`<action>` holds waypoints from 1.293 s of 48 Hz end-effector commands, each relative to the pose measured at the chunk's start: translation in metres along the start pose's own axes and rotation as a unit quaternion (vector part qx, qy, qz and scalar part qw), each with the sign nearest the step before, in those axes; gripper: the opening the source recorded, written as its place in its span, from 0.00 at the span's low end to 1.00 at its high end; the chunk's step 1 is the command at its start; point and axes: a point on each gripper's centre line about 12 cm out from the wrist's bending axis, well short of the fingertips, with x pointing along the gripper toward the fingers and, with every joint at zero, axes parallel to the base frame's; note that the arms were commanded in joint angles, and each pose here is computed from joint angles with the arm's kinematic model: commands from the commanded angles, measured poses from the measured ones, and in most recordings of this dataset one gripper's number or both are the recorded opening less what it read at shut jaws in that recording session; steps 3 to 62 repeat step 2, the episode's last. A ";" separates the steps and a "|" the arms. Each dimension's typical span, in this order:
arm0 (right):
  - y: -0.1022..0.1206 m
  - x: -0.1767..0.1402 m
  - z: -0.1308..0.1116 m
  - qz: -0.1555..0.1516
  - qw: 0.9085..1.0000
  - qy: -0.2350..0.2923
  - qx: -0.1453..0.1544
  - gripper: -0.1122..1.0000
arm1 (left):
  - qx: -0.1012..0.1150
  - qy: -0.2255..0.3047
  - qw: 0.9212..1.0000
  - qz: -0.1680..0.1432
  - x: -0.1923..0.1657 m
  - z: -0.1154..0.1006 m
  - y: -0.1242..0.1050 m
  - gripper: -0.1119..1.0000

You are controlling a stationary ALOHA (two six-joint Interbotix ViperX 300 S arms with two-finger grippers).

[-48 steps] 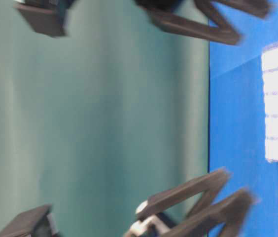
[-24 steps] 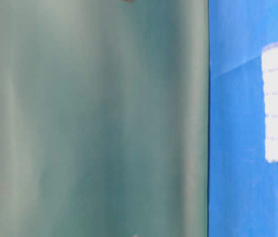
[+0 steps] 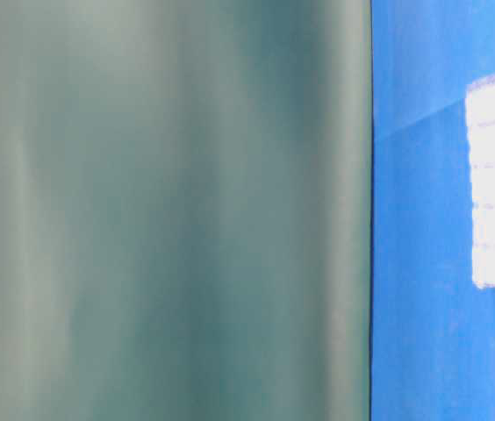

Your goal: Fold the blue towel.

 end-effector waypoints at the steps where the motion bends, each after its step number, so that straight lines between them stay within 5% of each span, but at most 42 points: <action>1: 0.000 -0.004 -0.001 0.003 1.000 -0.020 0.001 0.88 | 0.002 -0.017 1.000 0.001 -0.007 -0.001 0.001 0.83; 62: 0.000 -0.005 -0.004 0.004 1.000 -0.023 0.002 0.88 | 0.002 -0.019 1.000 0.001 -0.008 -0.003 0.001 0.83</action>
